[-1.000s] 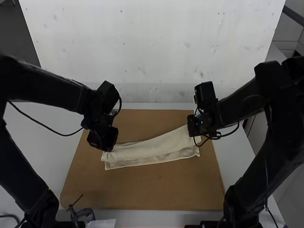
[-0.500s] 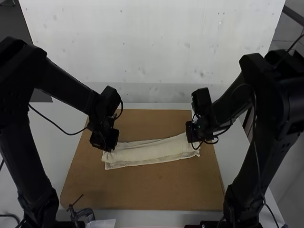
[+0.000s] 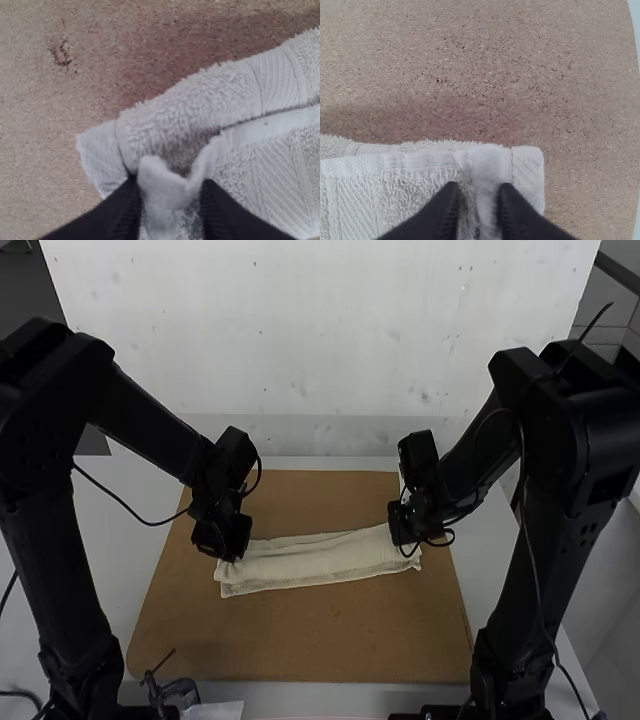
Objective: Fold the towel.
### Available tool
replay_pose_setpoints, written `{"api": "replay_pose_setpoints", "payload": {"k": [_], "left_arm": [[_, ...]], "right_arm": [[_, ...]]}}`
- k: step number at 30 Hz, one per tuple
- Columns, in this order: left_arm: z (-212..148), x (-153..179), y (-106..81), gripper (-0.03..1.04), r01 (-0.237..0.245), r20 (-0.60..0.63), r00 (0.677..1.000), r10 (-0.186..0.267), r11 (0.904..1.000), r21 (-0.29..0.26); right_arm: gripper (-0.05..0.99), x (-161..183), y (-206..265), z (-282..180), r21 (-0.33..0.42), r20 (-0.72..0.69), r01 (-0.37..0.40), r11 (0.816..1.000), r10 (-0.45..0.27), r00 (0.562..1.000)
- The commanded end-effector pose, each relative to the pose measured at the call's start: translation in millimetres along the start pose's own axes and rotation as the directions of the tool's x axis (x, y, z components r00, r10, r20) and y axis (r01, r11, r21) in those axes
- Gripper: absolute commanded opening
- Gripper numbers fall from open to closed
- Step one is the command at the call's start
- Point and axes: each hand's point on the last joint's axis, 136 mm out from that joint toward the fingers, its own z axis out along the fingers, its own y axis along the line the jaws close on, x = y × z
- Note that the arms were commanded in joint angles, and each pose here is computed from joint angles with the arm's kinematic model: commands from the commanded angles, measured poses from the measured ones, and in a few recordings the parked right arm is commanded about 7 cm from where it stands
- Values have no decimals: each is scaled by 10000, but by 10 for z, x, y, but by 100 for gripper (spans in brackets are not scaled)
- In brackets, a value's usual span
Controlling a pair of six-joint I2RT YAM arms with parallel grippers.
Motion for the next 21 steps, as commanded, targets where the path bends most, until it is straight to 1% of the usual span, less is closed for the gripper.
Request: {"api": "replay_pose_setpoints", "payload": {"k": [1,5,7,8,9,11,12,15,21], "left_arm": [[-266,-315,49,48,448,1091,9930,-461,9989,141],[-481,-365,109,81,641,1480,9867,-677,9975,289],[-559,-375,140,89,689,1615,9841,-733,9971,324],[-601,-381,162,91,746,1697,9823,-792,9966,336],[-637,-392,182,91,804,1793,9801,-855,9961,352],[-708,-412,216,98,895,2014,9748,-957,9952,396],[-743,-422,228,99,913,2131,9721,-980,9950,409],[-807,-454,277,99,1027,2344,9659,-1102,9937,441],[-865,-467,287,99,951,2535,9618,-1036,9944,456]], "right_arm": [[37,-89,-20,-84,-70,24,-114,9999,114,9999],[56,-85,-20,-194,-539,-307,-729,9959,713,9970],[71,-107,-22,-261,-873,-415,-1112,9900,1080,9933],[75,-103,-23,-275,-1007,-531,-1310,9863,1262,9906],[76,-96,-45,-285,-1062,-625,-1518,9827,1458,9873],[76,-108,-47,-296,-1113,-671,-1710,9790,1643,9841],[76,-104,-46,-291,-1106,-704,-1740,9785,1669,9834],[76,-77,-83,-247,-960,-1028,-2077,9735,1978,9748],[76,-40,-91,-56,-696,-1700,-2597,9632,2451,9545]]}}
